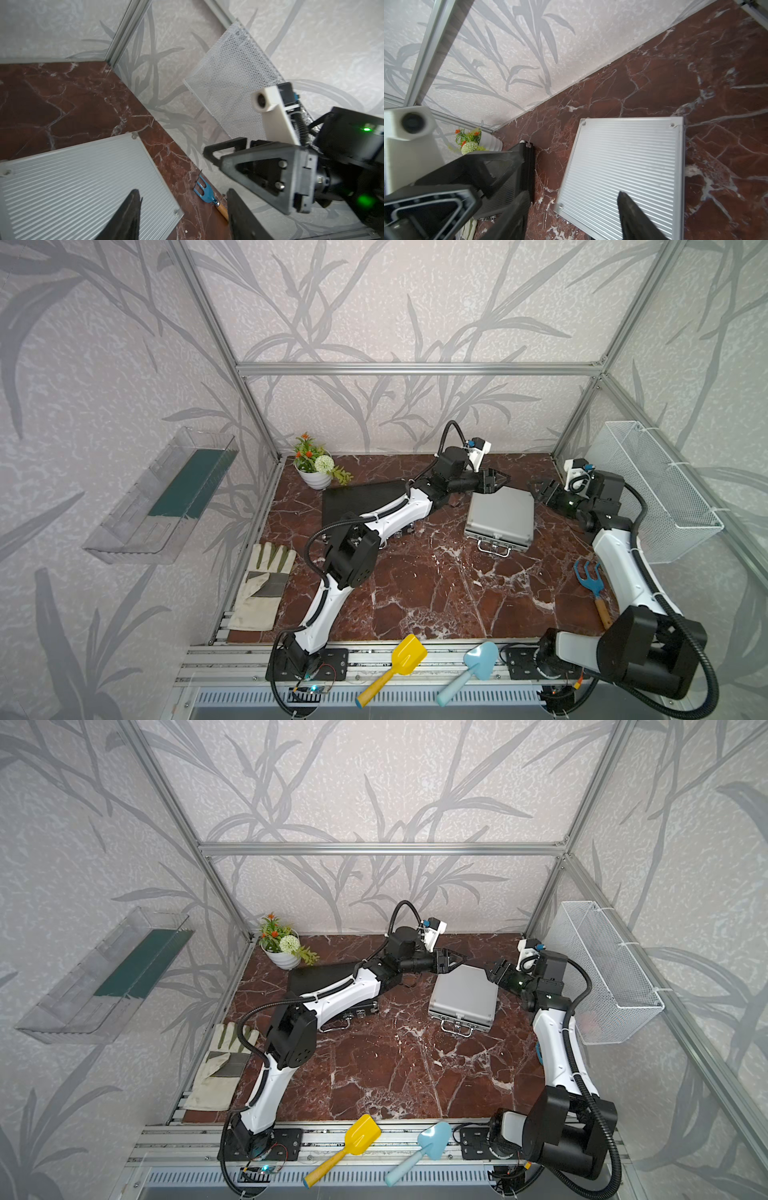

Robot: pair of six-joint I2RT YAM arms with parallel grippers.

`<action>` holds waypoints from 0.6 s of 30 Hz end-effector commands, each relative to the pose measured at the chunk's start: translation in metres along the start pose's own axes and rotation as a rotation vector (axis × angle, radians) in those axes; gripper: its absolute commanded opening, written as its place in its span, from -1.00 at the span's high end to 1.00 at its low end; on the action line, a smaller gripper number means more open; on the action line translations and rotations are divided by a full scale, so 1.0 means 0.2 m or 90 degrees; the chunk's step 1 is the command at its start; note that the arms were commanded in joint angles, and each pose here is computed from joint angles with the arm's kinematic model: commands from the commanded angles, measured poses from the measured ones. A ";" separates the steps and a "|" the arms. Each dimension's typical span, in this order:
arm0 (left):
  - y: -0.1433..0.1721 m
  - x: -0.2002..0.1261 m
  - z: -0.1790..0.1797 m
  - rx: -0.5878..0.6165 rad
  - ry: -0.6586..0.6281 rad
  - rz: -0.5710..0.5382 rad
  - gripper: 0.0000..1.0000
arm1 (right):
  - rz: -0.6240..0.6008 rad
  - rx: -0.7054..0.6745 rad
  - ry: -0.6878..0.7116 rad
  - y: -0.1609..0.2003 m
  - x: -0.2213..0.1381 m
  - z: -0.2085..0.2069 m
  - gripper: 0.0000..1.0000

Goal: Open the poker set cases
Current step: Open the case lid on the poker set case.

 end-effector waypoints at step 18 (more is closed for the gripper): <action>0.21 -0.13 0.48 -0.146 -0.163 0.021 -0.11 | 0.175 0.117 0.102 0.52 0.14 -0.34 -0.50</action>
Point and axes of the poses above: each gripper's point midway between its finger pads, its own x axis out along the fingers, its own z axis along the line the jaws close on, y = z × x, the point moved 9 cm from there along -x, back along the fingers, and after that the axes turned 12 degrees about -x, right-handed, at the moved point
